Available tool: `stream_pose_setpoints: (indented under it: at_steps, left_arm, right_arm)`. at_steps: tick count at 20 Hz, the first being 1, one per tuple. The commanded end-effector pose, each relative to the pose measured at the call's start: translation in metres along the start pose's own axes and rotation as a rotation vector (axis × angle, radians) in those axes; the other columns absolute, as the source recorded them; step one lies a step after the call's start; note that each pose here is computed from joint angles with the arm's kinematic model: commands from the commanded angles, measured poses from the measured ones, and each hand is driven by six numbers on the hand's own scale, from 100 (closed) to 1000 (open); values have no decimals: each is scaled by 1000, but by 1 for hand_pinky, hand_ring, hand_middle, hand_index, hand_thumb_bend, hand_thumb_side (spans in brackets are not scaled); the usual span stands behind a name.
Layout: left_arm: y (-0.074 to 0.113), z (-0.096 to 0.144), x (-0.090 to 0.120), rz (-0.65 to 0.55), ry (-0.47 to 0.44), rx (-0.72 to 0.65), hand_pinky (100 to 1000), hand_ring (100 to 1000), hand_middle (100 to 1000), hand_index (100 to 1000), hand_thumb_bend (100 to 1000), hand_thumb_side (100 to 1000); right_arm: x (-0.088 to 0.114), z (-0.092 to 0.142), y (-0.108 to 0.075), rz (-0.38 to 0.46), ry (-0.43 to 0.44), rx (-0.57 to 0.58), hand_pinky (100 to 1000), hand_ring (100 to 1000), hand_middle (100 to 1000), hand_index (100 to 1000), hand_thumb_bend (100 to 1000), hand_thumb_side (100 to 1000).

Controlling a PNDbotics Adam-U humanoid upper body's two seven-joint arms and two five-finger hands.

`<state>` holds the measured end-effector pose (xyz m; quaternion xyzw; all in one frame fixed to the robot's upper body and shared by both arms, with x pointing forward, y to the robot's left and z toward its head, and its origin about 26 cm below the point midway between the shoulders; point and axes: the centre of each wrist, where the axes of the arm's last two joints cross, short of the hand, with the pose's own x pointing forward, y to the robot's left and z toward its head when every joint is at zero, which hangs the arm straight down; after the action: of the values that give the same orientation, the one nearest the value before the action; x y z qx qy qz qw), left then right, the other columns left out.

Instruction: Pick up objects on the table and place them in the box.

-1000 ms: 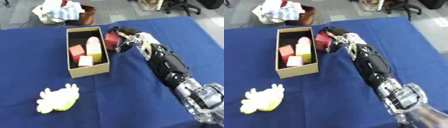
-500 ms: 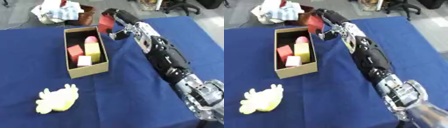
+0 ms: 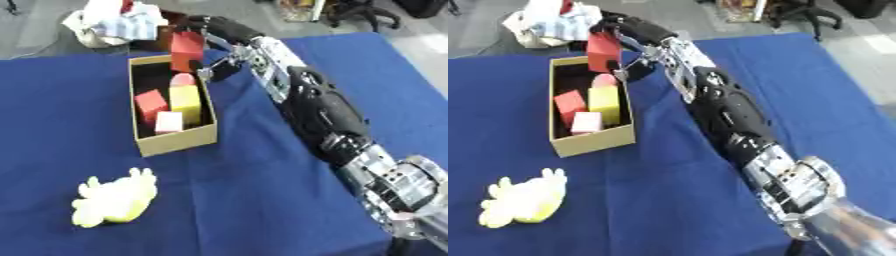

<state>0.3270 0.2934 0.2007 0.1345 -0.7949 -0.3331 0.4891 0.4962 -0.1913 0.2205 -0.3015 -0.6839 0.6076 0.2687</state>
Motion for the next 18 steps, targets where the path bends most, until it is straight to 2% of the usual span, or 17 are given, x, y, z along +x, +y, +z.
stream_pose_setpoints:
  at_steps: [1, 3, 4, 5, 6, 10, 14, 18]
  left_arm:
    - [8, -1, 7, -22, -23, 7, 703, 603, 615, 776, 309, 614]
    - [8, -1, 7, -21, -23, 7, 703, 603, 615, 776, 309, 614]
    - [8, -1, 7, -21, -22, 7, 703, 603, 614, 776, 310, 614]
    - [8, -1, 6, -21, -22, 7, 702, 602, 614, 776, 310, 614]
    - [8, -1, 6, -21, -21, 7, 702, 602, 614, 776, 310, 614]
    - [8, -1, 6, -20, -19, 10, 702, 602, 614, 776, 311, 615]
    - [8, 0, 5, -20, -15, 10, 702, 601, 613, 775, 310, 616]
    - [8, 0, 4, -21, -11, 12, 702, 601, 613, 775, 311, 615]
  right_arm:
    - [5, -7, -7, 22, -11, 46, 596, 604, 712, 944, 100, 100]
    - [7, -9, -2, 27, -10, 87, 641, 670, 788, 983, 100, 100]
    - [7, -9, 0, 31, -9, 103, 732, 764, 864, 1000, 100, 156]
    - [7, -9, 1, 35, -9, 121, 769, 798, 893, 1000, 100, 231]
    - [8, -9, 2, 38, -10, 136, 841, 871, 941, 1000, 100, 357]
    - [8, -10, -2, 45, -30, 152, 904, 944, 998, 1000, 100, 458]
    - [7, -8, -9, 58, -19, 146, 938, 982, 1000, 1000, 100, 470]
    - [2, -4, -15, 73, 22, 111, 990, 1000, 1000, 1000, 100, 416]
